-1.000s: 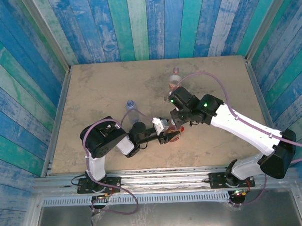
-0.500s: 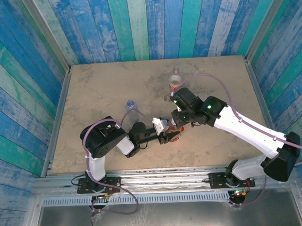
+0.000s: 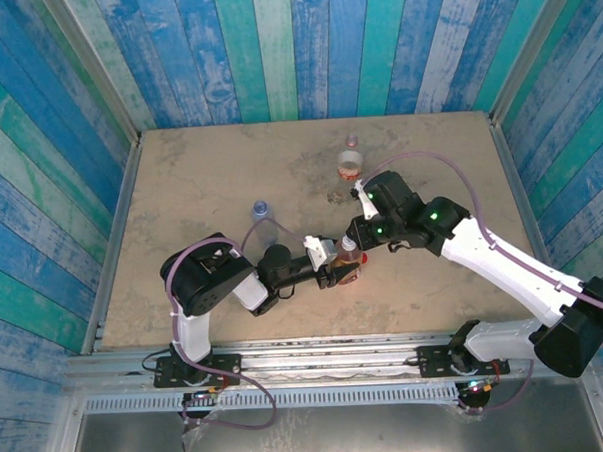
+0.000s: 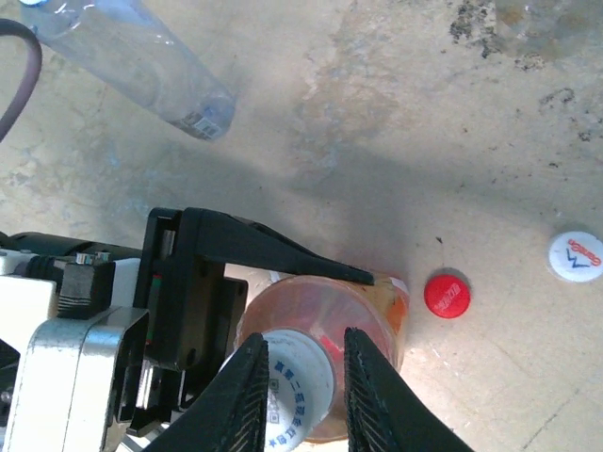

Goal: Screw on the bottle caps

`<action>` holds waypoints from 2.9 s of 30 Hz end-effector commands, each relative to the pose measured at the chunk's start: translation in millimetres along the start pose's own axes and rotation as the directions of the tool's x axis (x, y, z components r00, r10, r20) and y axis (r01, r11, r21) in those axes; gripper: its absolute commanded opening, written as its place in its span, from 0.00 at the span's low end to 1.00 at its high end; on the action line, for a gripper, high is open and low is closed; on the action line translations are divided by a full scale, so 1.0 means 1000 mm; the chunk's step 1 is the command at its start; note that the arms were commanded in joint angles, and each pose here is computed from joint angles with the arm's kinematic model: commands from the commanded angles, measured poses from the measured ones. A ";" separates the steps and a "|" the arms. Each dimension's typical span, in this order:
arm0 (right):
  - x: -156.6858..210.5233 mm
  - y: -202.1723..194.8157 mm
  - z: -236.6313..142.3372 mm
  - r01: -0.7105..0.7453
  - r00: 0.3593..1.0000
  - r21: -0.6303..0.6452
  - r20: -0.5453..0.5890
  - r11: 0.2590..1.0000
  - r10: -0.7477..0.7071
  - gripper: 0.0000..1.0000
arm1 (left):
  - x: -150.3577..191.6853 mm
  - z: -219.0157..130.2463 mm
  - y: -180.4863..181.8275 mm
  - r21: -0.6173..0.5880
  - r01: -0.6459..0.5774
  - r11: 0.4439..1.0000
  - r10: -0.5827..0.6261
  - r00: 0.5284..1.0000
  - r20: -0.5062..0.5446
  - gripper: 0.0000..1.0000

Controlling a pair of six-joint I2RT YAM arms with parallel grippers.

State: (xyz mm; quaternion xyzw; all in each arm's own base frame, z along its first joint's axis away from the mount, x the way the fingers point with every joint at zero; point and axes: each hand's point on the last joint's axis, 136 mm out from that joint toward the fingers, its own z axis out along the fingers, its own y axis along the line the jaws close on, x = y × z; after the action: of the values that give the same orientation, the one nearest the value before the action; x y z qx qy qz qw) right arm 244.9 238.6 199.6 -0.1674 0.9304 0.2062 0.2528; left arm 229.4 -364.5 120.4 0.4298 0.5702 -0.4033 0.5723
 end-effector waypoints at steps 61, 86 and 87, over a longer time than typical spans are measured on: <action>0.042 0.025 -0.076 0.909 0.375 -0.222 0.065 0.353 -0.925 0.63 | -0.022 -0.012 -0.030 0.201 -0.142 0.969 0.175 0.972 -0.157 0.59; 0.045 0.027 -0.030 0.875 0.377 -0.326 -0.005 0.358 -0.926 0.47 | -0.036 -0.017 -0.034 0.208 -0.148 0.967 0.174 0.978 -0.113 0.59; 0.044 0.027 -0.028 0.874 0.377 -0.326 -0.009 0.359 -0.926 0.46 | -0.036 -0.017 -0.034 0.209 -0.147 0.967 0.173 0.978 -0.114 0.59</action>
State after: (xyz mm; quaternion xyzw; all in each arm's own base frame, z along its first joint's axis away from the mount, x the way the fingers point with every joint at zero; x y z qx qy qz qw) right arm 184.3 236.9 205.9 -0.6929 0.6745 0.1461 0.2090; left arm 192.3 -360.1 128.2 0.5580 0.5543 -0.3773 0.4888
